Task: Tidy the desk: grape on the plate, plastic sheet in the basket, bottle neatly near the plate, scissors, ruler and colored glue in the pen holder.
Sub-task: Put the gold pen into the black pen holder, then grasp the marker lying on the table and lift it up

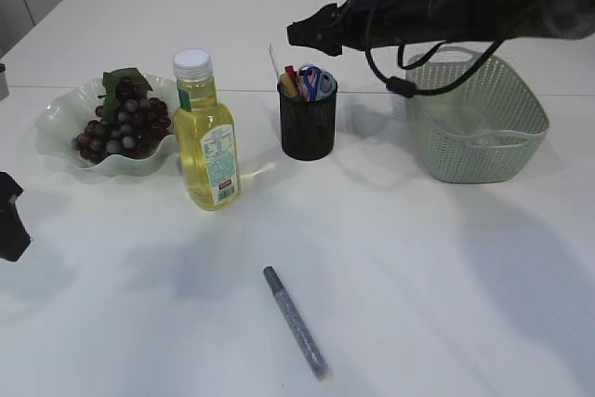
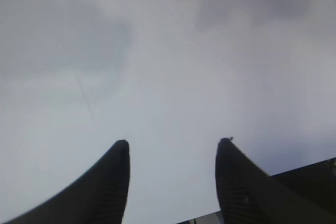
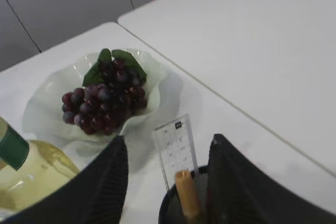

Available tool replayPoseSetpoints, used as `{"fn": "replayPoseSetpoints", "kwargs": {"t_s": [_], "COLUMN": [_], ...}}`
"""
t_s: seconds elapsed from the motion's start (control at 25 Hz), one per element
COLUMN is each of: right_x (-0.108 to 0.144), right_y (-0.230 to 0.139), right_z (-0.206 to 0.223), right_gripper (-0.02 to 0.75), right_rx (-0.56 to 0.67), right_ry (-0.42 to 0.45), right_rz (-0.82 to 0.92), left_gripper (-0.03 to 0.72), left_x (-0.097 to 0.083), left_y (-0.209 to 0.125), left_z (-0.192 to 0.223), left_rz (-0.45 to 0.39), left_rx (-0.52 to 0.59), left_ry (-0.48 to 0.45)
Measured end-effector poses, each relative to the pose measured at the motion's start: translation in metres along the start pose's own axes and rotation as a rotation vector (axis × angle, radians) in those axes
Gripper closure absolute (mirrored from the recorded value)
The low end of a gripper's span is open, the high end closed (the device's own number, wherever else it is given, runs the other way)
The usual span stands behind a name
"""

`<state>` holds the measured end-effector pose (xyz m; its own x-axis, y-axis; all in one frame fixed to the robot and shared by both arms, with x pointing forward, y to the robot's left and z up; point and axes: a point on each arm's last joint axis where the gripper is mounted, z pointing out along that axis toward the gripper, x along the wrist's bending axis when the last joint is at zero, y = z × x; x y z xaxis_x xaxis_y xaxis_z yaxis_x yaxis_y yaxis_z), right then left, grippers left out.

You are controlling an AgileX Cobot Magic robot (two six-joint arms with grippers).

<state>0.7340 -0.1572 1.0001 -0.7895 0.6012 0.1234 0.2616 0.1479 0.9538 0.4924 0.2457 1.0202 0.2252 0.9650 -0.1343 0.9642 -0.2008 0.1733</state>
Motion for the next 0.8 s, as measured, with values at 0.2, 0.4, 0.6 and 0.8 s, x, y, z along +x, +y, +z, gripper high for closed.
{"fn": "replayPoseSetpoints", "kwargs": {"t_s": [0.2, 0.4, 0.6, 0.8], "right_x": [0.022, 0.062, 0.111, 0.161], "right_y": [0.045, 0.075, 0.082, 0.078], "right_z": [-0.045, -0.089, -0.101, -0.080], "right_gripper": [0.334, 0.334, 0.333, 0.333], "right_rx": [0.240, 0.463, 0.700, 0.824], "right_ry": [-0.119, -0.167, -0.281, -0.333], "right_rz": [0.136, 0.297, 0.348, 0.298], "left_gripper": [0.307, 0.308, 0.309, 0.309], "left_x": [0.000, 0.000, 0.000, -0.001], "left_y": [-0.001, -0.001, -0.001, -0.001], "left_z": [0.000, 0.000, 0.000, 0.000], "left_rz": [0.000, 0.000, -0.001, -0.007], "left_rx": [0.006, 0.006, 0.008, 0.007], "left_ry": [-0.001, -0.001, -0.003, -0.012]}}
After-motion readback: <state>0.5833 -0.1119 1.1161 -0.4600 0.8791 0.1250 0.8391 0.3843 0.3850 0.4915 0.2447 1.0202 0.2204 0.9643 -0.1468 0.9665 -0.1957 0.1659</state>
